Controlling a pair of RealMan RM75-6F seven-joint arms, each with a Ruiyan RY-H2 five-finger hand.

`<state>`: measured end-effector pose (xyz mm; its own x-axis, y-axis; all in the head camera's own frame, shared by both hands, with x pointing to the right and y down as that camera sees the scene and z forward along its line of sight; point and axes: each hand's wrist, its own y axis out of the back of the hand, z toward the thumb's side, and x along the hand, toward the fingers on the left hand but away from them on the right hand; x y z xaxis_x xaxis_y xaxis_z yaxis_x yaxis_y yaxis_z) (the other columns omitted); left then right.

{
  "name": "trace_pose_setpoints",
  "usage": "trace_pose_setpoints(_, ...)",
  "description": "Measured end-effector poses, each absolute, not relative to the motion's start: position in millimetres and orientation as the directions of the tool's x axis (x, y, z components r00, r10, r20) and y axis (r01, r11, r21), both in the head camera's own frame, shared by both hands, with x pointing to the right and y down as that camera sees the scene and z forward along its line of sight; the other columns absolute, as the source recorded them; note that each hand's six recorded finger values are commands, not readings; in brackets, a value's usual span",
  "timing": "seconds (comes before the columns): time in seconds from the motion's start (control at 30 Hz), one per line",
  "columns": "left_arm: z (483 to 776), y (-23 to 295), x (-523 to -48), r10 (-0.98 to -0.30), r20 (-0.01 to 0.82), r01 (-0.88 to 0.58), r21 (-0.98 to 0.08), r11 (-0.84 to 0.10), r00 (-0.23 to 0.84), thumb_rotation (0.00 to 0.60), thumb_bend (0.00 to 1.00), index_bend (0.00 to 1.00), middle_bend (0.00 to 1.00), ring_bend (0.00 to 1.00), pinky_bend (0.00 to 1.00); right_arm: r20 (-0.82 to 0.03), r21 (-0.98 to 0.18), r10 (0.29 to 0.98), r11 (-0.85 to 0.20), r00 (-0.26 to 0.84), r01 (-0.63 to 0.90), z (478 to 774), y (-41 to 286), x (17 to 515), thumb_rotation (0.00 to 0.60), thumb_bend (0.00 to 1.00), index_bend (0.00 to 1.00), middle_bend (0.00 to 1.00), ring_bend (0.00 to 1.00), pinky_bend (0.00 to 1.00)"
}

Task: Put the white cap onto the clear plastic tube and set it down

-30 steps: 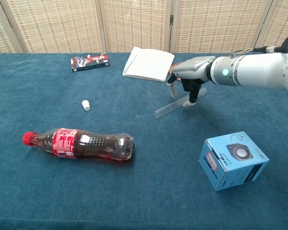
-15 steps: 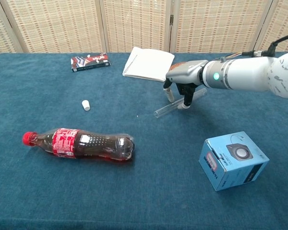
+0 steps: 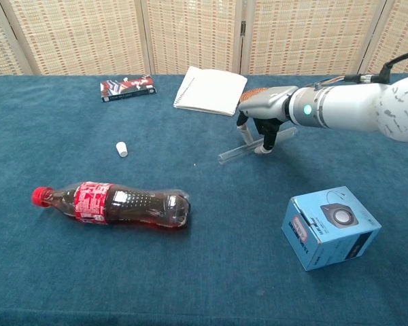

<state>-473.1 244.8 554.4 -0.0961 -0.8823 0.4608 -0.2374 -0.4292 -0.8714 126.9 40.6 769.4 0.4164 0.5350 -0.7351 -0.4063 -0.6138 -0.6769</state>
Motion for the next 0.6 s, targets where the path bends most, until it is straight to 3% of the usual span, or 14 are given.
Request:
trace_pose_setpoints(0.27,555.3,243.7,-474.6,-0.882,0.46,-0.238,-0.872,-0.428,-0.098,0.6,0.36,0.21,0.2,0.22,0.33,-0.738,-0.673,0.536,-0.621,0.409,-0.401,771.4,41.8,128.8,0.6,0.43,0.65,1.0,1.0,1.0)
trace_pose_setpoints(0.6,556.8,233.4,-475.3,-0.89,0.447,-0.233,-0.878,-0.419,-0.084,0.6,0.36,0.21,0.23,0.22,0.33,-0.705,-0.705,0.571,-0.625,0.421,-0.333,759.4,34.6,131.7,0.6,0.58,0.81,1.0,1.0,1.0)
